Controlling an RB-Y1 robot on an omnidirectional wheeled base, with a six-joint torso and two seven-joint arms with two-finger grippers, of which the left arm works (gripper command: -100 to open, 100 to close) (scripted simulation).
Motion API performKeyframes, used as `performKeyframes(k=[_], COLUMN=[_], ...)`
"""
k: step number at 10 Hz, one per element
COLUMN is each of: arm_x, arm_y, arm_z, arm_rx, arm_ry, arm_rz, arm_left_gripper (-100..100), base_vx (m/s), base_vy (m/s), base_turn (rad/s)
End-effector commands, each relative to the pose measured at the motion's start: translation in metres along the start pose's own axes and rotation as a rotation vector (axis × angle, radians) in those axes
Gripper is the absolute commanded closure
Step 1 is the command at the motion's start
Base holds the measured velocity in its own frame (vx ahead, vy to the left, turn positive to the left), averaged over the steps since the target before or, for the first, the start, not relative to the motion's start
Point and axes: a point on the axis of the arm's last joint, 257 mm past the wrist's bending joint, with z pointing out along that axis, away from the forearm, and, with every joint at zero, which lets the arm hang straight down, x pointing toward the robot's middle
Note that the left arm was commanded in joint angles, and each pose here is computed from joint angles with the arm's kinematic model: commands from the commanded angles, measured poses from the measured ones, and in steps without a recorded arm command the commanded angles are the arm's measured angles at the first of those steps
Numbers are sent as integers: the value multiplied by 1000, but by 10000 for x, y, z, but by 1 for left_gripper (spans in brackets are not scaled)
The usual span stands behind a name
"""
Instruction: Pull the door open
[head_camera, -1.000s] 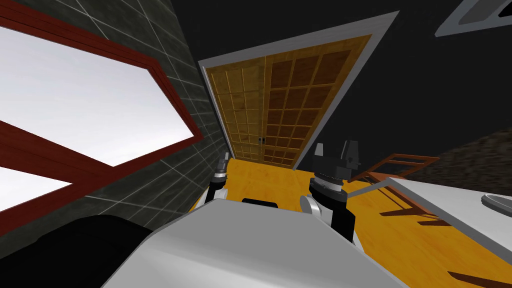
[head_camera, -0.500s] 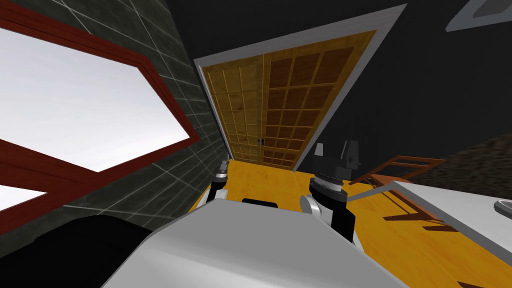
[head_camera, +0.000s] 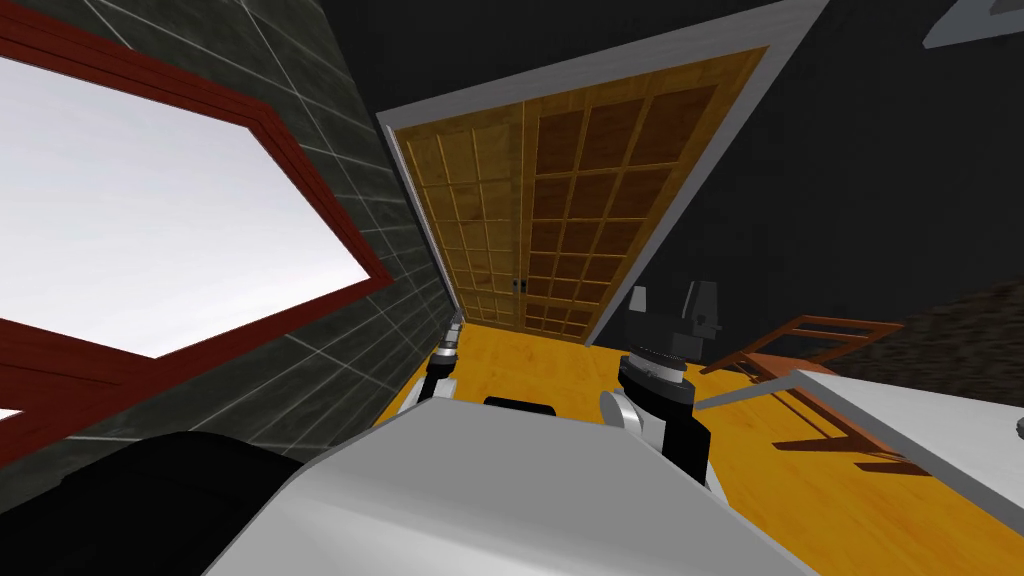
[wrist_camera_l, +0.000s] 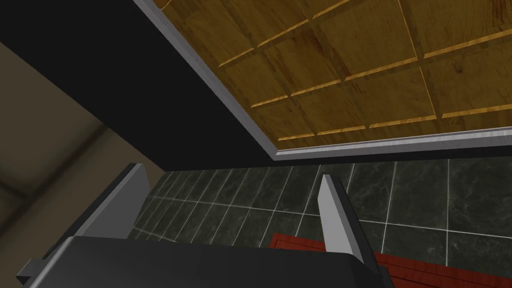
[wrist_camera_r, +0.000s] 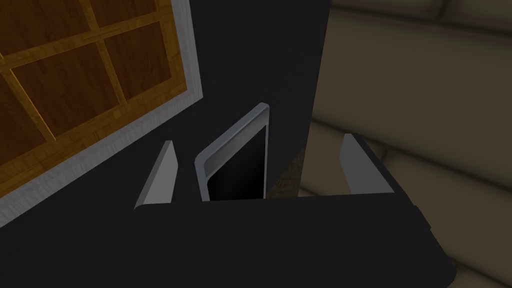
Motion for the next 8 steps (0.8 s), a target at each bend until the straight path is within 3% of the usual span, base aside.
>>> performKeyframes(k=[1,8], arm_x=[57,296], arm_y=[104,559], arm_z=[-35,-169], arm_rx=[-15,-77], arm_ry=[15,87], arm_rz=[43,218], arm_left_gripper=[-100,-100], base_vx=[100,99], base_vy=[-41,-43], base_turn=[-7,-7])
